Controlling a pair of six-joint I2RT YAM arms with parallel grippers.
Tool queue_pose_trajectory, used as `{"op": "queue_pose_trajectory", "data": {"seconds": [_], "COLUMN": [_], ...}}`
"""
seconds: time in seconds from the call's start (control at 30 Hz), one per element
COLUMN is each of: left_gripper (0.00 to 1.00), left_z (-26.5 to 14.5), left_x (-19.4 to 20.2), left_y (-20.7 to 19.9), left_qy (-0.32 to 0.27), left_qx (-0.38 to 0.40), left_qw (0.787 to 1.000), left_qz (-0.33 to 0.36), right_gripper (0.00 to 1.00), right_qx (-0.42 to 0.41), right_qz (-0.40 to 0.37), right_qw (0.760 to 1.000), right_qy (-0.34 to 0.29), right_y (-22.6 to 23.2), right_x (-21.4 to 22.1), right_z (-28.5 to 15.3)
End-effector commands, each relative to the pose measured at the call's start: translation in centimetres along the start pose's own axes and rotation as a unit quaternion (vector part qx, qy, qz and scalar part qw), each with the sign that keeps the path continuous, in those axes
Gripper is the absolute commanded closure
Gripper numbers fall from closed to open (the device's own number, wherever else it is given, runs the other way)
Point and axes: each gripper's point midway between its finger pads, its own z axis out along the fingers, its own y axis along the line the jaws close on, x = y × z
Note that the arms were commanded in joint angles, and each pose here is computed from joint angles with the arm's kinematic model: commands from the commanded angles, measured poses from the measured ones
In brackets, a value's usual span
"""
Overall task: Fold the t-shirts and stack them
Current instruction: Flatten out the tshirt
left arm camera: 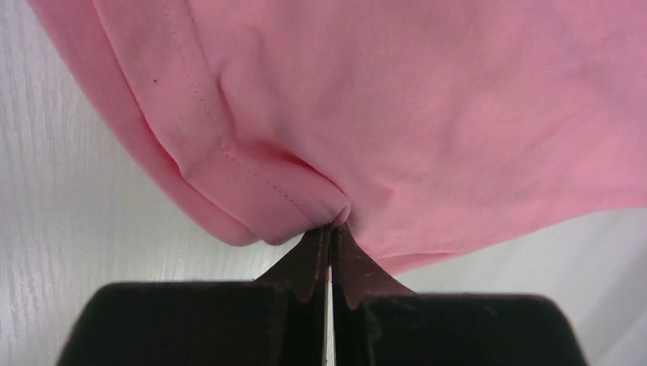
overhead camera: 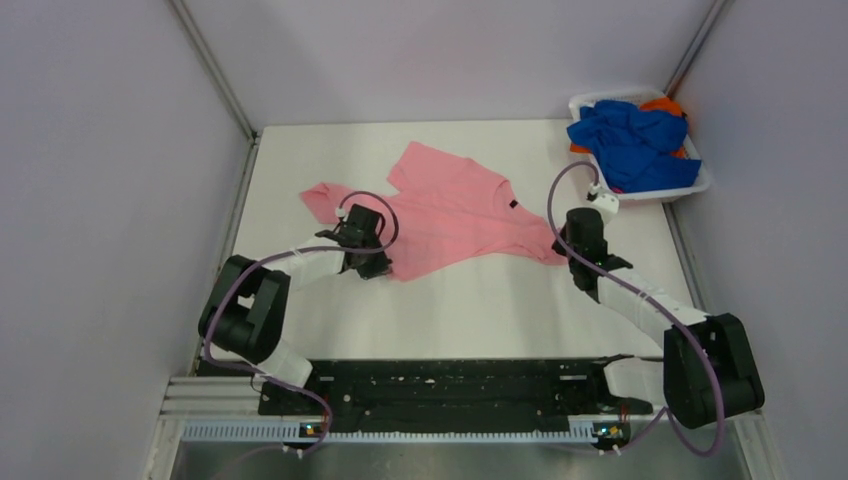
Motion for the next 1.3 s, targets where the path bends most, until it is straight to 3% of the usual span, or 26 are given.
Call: {"op": "queue_pose_trajectory", "data": {"seconds": [0.0, 0.1, 0.23, 0.4, 0.6, 0.77, 0.93, 1.1, 1.27], "left_gripper": [1.0, 1.0, 1.0, 1.0, 1.0, 1.0, 1.0, 1.0, 1.0], "left_z": [-1.4, -6.1, -15.8, -28.3, -43.2, -52.9, -59.5, -62.3, -61.3], "left_x": [-1.0, -4.6, -9.7, -13.6, -13.9, -11.7, -9.5, -8.0, -8.9], "left_y": [0.0, -1.3, -3.9, -4.7, -5.2, -6.3, -6.6, -6.8, -7.3], "left_qy": [-0.018, -0.102, -0.246, -0.393, -0.508, -0.548, -0.57, -0.571, -0.567], "left_qx": [-0.009, 0.012, 0.085, 0.139, 0.248, 0.35, 0.41, 0.438, 0.428], "left_qw": [0.999, 0.994, 0.964, 0.908, 0.824, 0.755, 0.702, 0.679, 0.69], "left_qz": [0.029, 0.044, 0.053, 0.043, 0.042, 0.081, 0.118, 0.147, 0.139], "right_gripper": [1.0, 1.0, 1.0, 1.0, 1.0, 1.0, 1.0, 1.0, 1.0], "right_qx": [-0.023, -0.049, -0.115, -0.193, -0.268, -0.347, -0.403, -0.415, -0.38], "right_qz": [0.026, 0.042, 0.066, 0.078, 0.058, 0.028, -0.006, -0.027, -0.03], "right_qw": [0.999, 0.995, 0.981, 0.95, 0.897, 0.838, 0.789, 0.765, 0.774], "right_qy": [-0.038, -0.074, -0.14, -0.231, -0.347, -0.421, -0.463, -0.492, -0.506], "right_y": [1.0, 1.9, 3.6, 5.4, 6.5, 7.4, 7.8, 7.4, 6.9], "right_x": [-2.8, -5.6, -10.6, -18.1, -27.5, -32.8, -35.5, -36.9, -38.2], "right_z": [-1.0, -3.0, -7.7, -15.4, -27.2, -38.0, -46.1, -50.2, -49.6]}}
